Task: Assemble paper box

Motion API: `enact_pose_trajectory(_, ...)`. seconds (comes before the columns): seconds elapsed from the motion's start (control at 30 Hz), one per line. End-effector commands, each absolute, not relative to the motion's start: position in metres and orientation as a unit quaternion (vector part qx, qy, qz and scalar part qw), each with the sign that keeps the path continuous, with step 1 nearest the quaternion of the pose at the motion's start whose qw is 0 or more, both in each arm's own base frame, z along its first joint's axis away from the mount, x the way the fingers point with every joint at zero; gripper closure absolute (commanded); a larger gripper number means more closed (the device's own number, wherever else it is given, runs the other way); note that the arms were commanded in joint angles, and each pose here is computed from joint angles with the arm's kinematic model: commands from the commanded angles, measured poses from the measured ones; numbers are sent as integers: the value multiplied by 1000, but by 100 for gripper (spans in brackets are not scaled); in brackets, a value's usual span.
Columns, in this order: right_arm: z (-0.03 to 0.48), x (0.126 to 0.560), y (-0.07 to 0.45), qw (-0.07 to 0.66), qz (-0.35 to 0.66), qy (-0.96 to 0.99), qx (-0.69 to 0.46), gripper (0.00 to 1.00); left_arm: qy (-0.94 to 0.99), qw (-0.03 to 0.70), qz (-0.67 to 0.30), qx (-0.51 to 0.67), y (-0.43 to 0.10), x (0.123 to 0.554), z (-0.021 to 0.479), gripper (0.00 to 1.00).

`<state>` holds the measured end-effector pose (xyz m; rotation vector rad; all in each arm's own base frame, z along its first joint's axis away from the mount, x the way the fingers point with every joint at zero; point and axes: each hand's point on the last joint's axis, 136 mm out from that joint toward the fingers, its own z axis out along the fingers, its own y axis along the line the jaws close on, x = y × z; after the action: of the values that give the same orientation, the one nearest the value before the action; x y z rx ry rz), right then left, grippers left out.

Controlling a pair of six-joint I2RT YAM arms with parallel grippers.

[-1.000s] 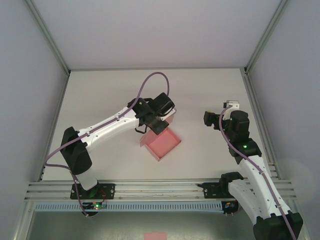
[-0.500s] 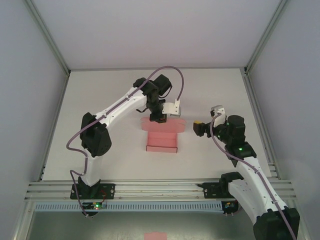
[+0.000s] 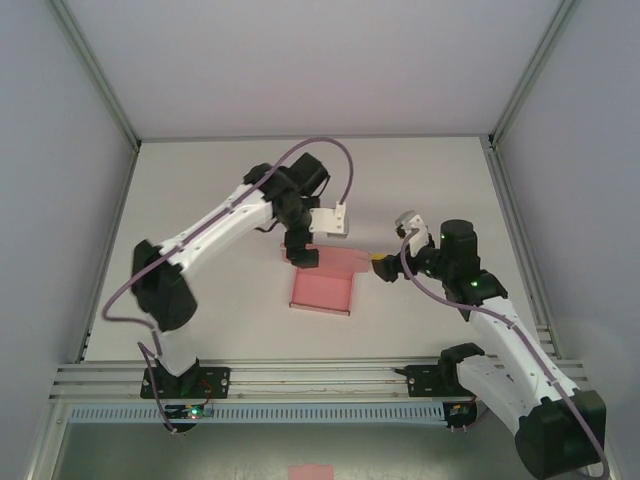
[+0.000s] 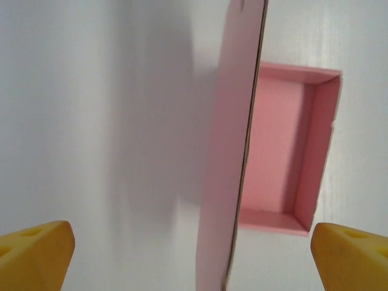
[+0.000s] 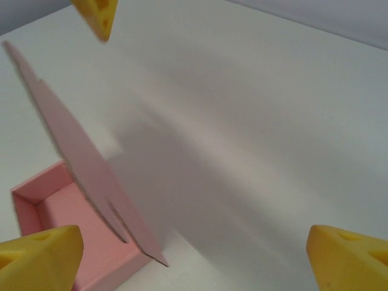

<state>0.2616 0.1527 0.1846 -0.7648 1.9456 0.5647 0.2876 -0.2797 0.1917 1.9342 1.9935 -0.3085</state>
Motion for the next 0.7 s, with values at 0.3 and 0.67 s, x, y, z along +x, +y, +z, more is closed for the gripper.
enact_pose_trajectory(0.3, 160, 256, 171, 391, 160, 780, -462, 9, 790, 279, -111, 536, -224, 309, 160, 0)
enact_pose_trajectory(0.67, 144, 267, 186, 341, 200, 777, -490, 31, 767, 224, -201, 566, -235, 296, 146, 30)
